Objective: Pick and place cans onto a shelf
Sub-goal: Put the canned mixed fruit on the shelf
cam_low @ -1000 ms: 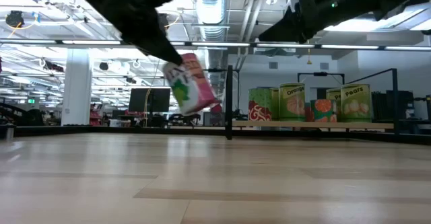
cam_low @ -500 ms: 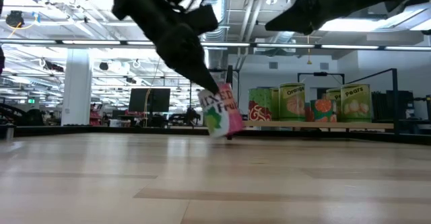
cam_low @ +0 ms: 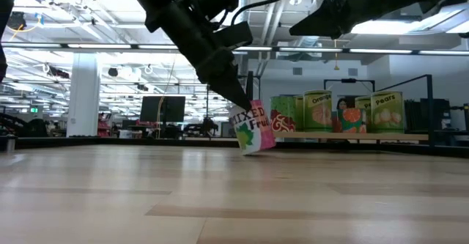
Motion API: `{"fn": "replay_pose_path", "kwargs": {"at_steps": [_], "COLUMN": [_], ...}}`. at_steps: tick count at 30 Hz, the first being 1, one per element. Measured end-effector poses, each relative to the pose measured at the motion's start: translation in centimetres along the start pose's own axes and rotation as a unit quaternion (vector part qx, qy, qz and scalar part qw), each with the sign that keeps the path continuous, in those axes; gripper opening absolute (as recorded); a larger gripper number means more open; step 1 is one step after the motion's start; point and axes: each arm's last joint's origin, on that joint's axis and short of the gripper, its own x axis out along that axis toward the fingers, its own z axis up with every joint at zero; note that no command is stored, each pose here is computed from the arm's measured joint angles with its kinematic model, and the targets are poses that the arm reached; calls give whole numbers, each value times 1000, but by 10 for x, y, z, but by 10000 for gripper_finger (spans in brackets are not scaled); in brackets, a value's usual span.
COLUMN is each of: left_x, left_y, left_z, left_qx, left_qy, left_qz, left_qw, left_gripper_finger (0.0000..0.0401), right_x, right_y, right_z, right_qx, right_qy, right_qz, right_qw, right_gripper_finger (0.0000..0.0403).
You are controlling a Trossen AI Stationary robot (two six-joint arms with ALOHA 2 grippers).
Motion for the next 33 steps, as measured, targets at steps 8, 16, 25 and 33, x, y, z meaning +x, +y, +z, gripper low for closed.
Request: {"fn": "replay_pose_path", "kwargs": {"at_steps": [8,16,25,33], "left_x": [0,-6,-56,-78], "left_y": [3,4,0,-5], "left_z": [1,6,13,-48], "left_qx": [-4,0,35,-16], "left_qy": [-7,-22,-124,-249], "left_qz": [3,5,-26,-43], "left_qw": [1000,1000,991,967], "left_gripper_finger": [45,83,85,47], "right_x": [0,0,3,36], "right_y": [0,0,3,13], "right_z": [0,-1,-6,-11], "right_qx": [0,0,-5,-2], "right_qy": [0,2,19,56], "right_qz": [0,0,18,56], "right_qw": [1000,1000,1000,997], "right_gripper_finger": [13,16,14,19]}}
